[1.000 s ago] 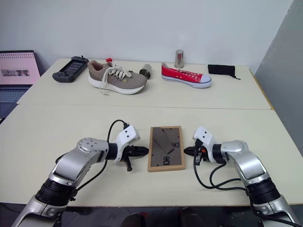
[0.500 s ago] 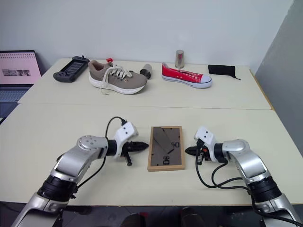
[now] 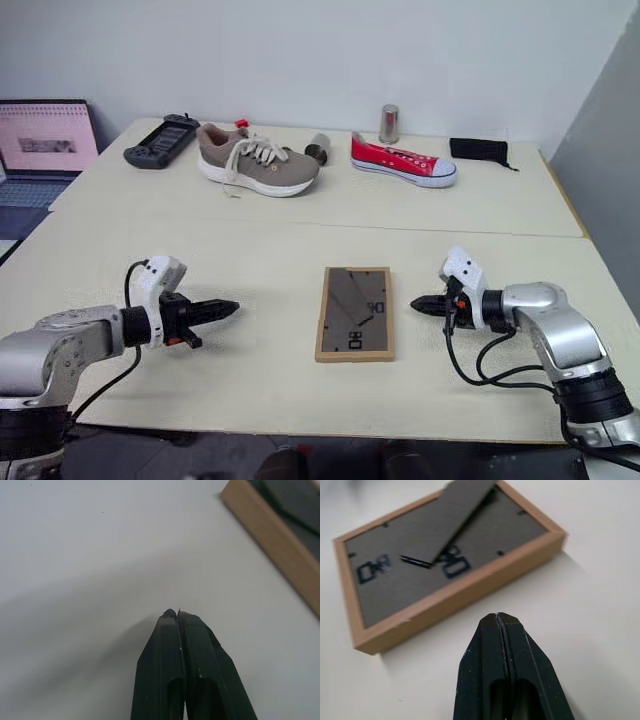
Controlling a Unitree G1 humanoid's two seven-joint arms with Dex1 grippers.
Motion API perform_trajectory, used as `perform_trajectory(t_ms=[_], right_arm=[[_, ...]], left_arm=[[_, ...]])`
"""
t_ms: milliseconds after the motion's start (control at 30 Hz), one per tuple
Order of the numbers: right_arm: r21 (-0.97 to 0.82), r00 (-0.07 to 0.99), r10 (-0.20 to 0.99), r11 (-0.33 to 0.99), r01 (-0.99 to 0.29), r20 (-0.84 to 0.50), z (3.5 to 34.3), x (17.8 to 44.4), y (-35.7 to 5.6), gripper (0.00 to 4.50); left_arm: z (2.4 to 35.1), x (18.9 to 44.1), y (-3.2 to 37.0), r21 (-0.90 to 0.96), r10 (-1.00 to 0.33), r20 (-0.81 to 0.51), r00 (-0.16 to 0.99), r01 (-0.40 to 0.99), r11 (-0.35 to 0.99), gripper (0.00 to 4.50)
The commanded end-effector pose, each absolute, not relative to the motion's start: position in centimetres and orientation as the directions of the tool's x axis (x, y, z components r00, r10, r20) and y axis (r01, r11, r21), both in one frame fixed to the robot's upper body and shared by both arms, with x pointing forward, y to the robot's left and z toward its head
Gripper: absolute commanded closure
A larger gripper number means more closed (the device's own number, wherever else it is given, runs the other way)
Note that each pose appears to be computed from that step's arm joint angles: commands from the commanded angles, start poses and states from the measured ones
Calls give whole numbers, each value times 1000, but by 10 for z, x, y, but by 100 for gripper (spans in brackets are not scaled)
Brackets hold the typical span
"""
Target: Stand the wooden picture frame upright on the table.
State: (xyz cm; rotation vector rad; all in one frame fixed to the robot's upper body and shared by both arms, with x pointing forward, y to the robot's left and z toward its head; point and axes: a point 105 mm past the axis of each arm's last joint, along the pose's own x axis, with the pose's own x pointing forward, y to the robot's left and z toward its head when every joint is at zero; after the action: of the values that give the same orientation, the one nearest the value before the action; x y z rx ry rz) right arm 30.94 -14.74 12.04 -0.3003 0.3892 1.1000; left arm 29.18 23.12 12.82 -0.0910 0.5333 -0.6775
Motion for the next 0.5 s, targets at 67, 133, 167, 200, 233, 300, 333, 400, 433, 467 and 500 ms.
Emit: perform_trajectory(t_ms=[67, 133, 167, 200, 233, 300, 333, 400, 433, 467, 500], right_arm=[[-74, 376, 810, 385, -920, -450, 125, 311, -141, 450], [-77, 367, 809, 375, -924, -459, 122, 313, -139, 450], [-79, 366, 808, 374, -924, -462, 121, 314, -138, 450], [-81, 368, 806, 375, -923, -464, 120, 316, -138, 450], [-82, 369, 805, 376, -923, -465, 120, 317, -138, 450], [-87, 378, 802, 383, -920, -463, 120, 321, -138, 450], [-90, 384, 800, 388, -917, -462, 120, 322, -138, 450], [-95, 396, 795, 399, -912, -460, 120, 324, -139, 450], [-95, 401, 792, 405, -910, -460, 120, 325, -140, 450], [-95, 404, 790, 409, -907, -462, 120, 325, -141, 450], [-95, 407, 786, 413, -906, -465, 118, 324, -142, 450]], left_arm=[[143, 271, 219, -506, -744, -359, 564, 552, 662, 346], [145, 265, 217, -593, -782, -354, 513, 524, 612, 313], [145, 264, 217, -615, -792, -356, 496, 513, 598, 296], [147, 263, 215, -640, -806, -353, 475, 506, 579, 275], [147, 262, 213, -654, -814, -354, 460, 501, 567, 256], [145, 265, 211, -669, -818, -365, 445, 486, 563, 209], [144, 266, 210, -671, -818, -366, 443, 483, 562, 185], [143, 271, 208, -677, -817, -363, 449, 475, 562, 148], [144, 273, 207, -683, -821, -354, 447, 476, 554, 124], [144, 274, 205, -689, -825, -348, 445, 476, 547, 102], [144, 275, 203, -694, -829, -343, 441, 476, 540, 82]])
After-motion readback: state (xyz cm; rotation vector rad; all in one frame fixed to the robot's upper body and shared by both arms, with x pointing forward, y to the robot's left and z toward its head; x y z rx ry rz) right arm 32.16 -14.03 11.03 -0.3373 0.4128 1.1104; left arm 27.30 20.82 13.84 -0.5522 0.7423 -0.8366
